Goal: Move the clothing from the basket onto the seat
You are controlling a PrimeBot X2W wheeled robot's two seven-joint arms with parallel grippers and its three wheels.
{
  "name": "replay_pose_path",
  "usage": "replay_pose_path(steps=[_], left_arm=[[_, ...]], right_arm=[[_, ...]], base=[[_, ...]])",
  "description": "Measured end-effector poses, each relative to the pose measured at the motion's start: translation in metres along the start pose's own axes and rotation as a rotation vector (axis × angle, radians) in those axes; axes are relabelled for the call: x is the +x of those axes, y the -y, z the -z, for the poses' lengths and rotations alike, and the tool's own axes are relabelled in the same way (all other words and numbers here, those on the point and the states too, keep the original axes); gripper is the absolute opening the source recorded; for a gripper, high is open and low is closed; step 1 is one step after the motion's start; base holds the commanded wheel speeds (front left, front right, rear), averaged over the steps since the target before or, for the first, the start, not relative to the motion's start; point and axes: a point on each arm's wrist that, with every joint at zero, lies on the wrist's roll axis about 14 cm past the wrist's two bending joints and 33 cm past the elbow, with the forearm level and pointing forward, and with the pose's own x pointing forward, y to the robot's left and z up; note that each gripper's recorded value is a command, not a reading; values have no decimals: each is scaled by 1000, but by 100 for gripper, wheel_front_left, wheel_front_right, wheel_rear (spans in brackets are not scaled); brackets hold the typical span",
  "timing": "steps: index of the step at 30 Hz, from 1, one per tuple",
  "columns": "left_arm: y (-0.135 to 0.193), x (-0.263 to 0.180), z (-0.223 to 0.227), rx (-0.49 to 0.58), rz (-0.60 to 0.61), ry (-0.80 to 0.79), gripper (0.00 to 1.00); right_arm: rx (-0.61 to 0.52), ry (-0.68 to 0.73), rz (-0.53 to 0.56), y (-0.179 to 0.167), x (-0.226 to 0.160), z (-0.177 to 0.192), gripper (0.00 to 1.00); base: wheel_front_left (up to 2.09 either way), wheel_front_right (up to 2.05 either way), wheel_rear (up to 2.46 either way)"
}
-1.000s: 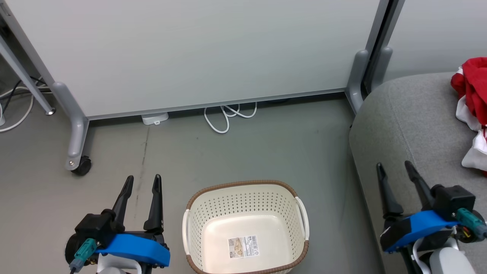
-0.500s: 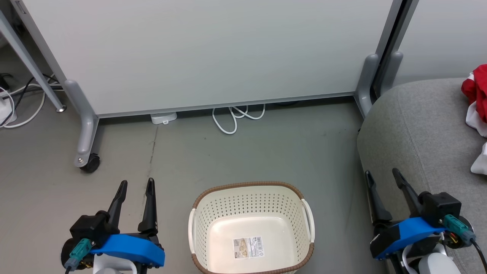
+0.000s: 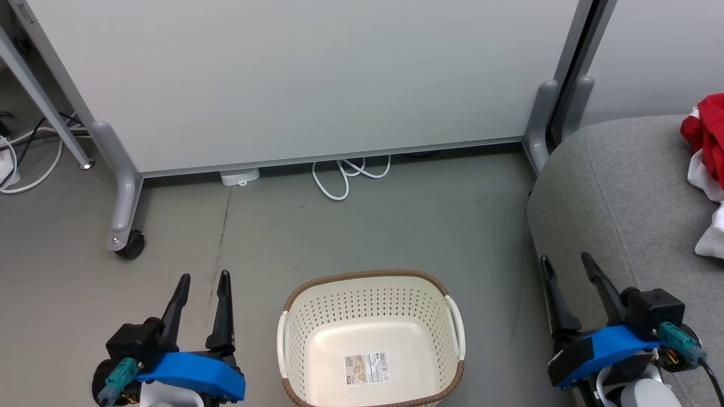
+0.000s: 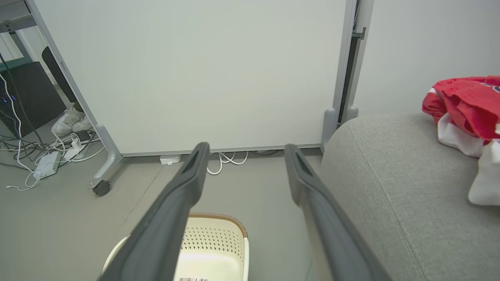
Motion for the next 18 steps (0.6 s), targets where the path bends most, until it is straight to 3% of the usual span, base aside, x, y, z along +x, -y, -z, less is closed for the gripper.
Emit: replay_pose_path(steps=[14,15,18], left_arm=[[3,1,3,-4,8,-9,100],[4,1,3,-4,10,-10,0],[2,-4,16,-12,-2,-47,0]], right_arm=[[10,2,4,1,-2,0,100],[13,1,4,1,-2,0,0],[20,-30,9,2,-5,10,0]], base=[[0,0,0],[0,0,0],[0,0,0]])
